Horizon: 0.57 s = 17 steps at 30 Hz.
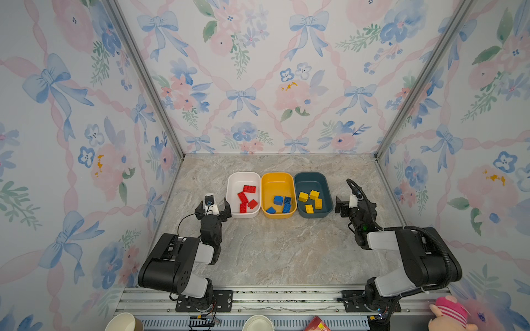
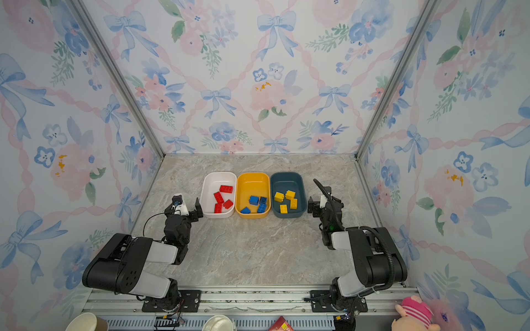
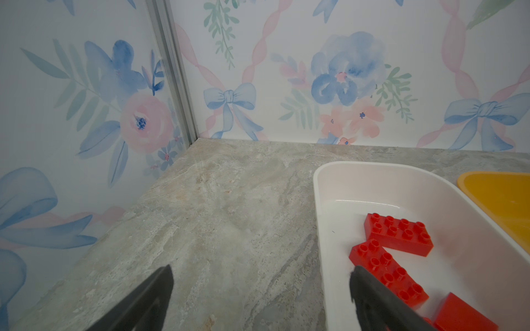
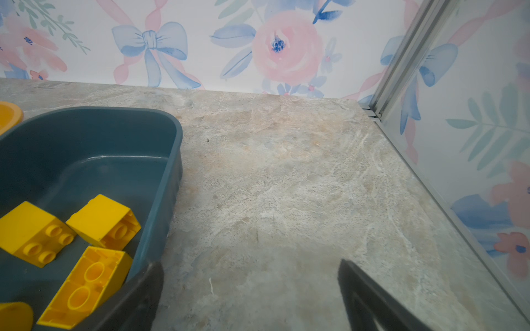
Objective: Sort the legos into containers by color
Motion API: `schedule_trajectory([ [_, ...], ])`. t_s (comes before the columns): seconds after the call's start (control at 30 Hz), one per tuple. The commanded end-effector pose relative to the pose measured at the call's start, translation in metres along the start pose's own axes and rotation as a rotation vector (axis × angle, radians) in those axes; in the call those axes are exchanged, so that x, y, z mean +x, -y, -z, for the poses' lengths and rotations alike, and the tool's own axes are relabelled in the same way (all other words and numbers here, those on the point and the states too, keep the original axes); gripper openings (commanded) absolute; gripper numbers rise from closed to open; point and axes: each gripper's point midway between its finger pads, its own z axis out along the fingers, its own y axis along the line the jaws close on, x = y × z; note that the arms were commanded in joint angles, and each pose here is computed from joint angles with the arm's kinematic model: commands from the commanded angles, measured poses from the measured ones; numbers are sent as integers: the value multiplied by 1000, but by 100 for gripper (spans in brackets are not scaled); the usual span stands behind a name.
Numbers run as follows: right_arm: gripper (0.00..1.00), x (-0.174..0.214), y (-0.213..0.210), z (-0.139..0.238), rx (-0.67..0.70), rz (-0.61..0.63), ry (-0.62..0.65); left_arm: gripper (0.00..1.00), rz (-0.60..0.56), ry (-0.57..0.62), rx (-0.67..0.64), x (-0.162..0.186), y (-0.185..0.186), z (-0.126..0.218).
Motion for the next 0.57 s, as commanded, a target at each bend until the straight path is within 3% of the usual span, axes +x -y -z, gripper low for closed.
schedule_trajectory([
  [0.0,97,4,6,0,27,5,3,98,37,46,-29,-6,-8,2],
  [0.53,97,4,8,0,41,3,0,98,42,44,-54,-3,-11,-1],
])
